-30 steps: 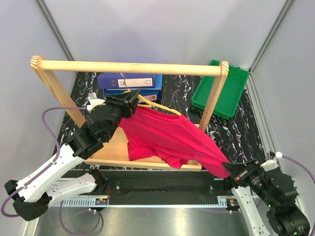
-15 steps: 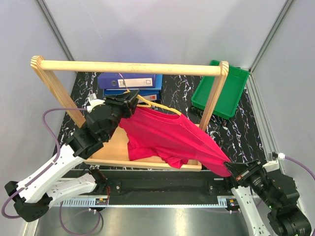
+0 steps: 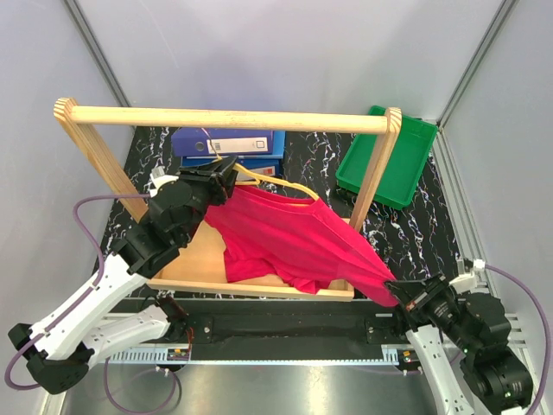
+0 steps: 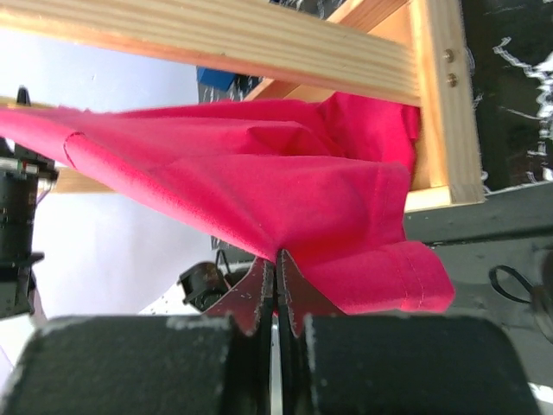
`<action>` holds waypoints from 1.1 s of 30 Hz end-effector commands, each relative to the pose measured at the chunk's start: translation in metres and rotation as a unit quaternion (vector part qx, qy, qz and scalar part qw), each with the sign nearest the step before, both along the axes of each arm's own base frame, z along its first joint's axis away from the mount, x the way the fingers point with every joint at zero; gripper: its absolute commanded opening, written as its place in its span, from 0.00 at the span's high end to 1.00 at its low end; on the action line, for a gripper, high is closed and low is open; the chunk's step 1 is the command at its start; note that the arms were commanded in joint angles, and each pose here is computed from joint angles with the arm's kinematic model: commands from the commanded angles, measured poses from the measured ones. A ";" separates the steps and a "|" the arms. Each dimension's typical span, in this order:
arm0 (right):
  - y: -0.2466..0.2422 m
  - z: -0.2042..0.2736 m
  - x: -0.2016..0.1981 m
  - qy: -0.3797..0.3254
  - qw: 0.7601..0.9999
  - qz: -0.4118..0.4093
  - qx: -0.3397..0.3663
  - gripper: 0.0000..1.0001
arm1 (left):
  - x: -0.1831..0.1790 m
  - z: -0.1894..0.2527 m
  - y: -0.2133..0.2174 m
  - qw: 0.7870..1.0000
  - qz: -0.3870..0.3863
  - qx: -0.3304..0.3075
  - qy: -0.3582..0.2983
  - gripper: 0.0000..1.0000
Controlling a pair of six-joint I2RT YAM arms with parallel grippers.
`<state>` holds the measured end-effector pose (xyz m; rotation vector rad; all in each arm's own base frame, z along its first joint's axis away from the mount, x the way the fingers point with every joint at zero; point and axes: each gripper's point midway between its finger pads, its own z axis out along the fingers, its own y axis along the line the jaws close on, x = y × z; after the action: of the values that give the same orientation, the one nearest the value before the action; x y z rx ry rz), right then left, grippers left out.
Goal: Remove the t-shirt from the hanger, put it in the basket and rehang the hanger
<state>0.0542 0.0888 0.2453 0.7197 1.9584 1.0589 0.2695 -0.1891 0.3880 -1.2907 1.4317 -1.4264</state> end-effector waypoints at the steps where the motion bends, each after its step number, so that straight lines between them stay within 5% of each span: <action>1: 0.019 0.011 0.006 -0.043 0.997 0.065 0.003 1.00 | 0.004 0.049 0.017 0.993 0.031 -0.097 -0.053 1.00; 11: 0.040 0.018 0.021 -0.058 0.988 0.139 -0.018 1.00 | 0.004 0.067 -0.005 0.981 -0.026 -0.172 -0.082 1.00; 20: 0.012 -0.031 0.015 0.029 0.999 0.037 -0.016 1.00 | 0.012 0.047 0.021 0.984 0.010 -0.166 -0.056 1.00; 25: 0.018 -0.021 0.024 -0.006 0.998 0.053 -0.018 1.00 | 0.021 0.044 0.021 0.984 0.003 -0.172 -0.045 1.00; 33: 0.066 0.047 0.035 -0.138 0.968 0.211 0.018 1.00 | 0.021 0.057 -0.023 0.985 -0.102 -0.124 -0.061 1.00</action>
<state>0.0855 0.1314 0.2338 0.4829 2.0457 1.2294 0.3014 -0.1872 0.3957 -1.4153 1.3320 -1.6571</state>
